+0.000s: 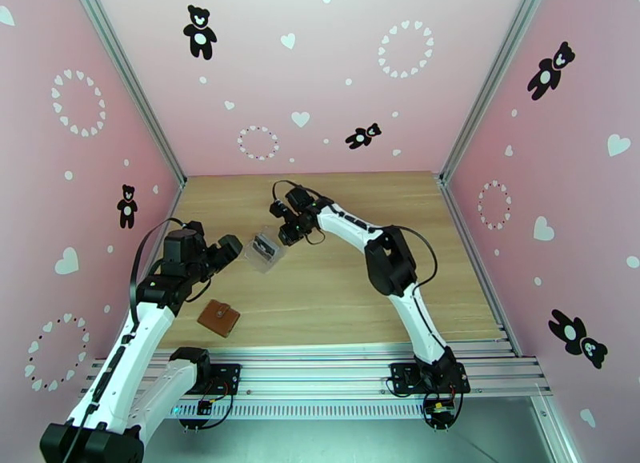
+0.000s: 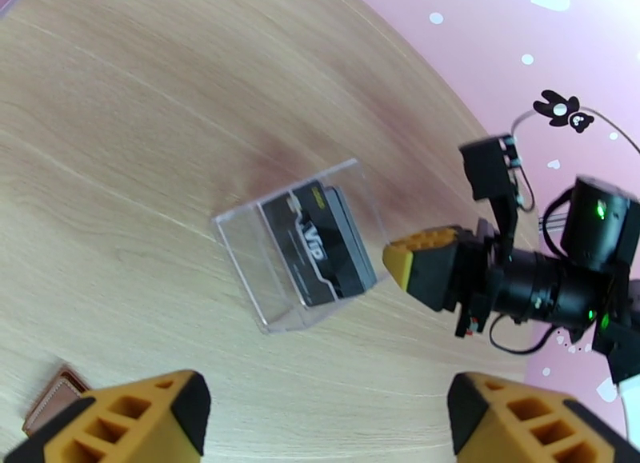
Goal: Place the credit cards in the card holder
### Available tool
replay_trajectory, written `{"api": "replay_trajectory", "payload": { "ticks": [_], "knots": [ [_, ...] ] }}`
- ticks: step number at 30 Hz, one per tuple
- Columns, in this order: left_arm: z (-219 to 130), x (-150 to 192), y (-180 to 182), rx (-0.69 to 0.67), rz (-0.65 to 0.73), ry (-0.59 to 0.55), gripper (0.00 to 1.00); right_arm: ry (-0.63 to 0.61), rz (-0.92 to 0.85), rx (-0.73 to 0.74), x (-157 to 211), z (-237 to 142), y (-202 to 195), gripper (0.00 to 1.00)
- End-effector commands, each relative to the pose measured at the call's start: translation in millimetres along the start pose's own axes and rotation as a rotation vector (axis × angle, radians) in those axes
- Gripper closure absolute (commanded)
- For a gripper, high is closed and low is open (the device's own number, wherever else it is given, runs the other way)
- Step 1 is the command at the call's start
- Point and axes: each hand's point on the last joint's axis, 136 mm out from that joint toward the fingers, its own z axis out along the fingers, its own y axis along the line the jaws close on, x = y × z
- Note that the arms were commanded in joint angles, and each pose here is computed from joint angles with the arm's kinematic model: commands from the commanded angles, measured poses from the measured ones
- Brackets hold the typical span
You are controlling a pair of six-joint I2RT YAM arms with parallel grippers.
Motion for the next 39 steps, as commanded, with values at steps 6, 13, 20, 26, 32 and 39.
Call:
{"api": "replay_trajectory", "payload": {
  "ticks": [6,13,20,26,32,39],
  "knots": [
    [-7.6,3.2,-2.6,0.014,0.011,-0.005,0.16,-0.146,0.12,0.118,31.2,-81.3,-25.3,1.0],
    [-5.5,6.3,-4.5,0.041,0.017,-0.003,0.16,-0.195,0.342,0.226,99.8,-148.3,-101.3,1.0],
    [-0.8,8.7,-1.6,0.042,0.028,0.002,0.16,-0.223,0.55,0.346,166.1,-203.4,-181.2,1.0],
    [2.5,9.7,-0.8,0.046,0.036,0.006,0.16,-0.249,0.615,0.38,191.3,-233.1,-213.2,1.0],
    [6.6,10.6,5.2,0.026,0.035,0.002,0.16,-0.271,0.673,0.359,198.8,-240.9,-238.7,1.0],
    [6.7,11.5,4.5,0.035,0.039,0.003,0.16,-0.283,0.68,0.358,197.4,-235.4,-246.0,1.0]
  ]
}}
